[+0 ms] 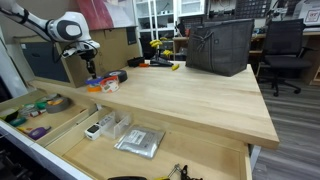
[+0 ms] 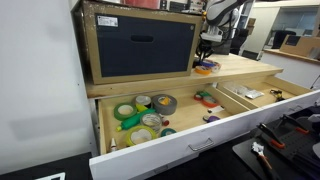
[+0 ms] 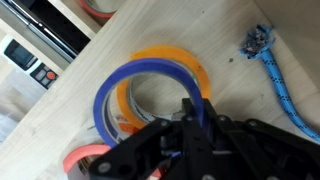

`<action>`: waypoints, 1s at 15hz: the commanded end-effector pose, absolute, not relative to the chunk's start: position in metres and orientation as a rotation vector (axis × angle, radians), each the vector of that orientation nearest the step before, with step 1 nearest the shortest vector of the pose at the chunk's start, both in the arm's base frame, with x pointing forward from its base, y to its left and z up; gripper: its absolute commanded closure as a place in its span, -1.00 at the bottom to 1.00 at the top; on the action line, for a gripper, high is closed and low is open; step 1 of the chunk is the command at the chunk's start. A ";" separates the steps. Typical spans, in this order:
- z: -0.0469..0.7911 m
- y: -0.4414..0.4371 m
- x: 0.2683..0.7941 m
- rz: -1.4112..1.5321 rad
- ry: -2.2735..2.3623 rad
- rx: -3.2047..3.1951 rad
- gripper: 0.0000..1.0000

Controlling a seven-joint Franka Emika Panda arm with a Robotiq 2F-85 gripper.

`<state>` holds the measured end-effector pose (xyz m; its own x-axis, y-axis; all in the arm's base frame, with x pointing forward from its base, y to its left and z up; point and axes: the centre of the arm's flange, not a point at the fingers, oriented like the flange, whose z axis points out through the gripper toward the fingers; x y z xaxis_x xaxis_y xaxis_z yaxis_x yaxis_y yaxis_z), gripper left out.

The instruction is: Take the white tape and blue tape out of the drawer

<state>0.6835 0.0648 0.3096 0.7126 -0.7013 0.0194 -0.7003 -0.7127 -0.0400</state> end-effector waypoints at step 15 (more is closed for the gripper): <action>0.307 0.099 0.708 -0.092 1.181 -2.838 0.94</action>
<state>0.6883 0.0680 0.3073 0.7063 -0.7074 0.0261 -0.7059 -0.7066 -0.0487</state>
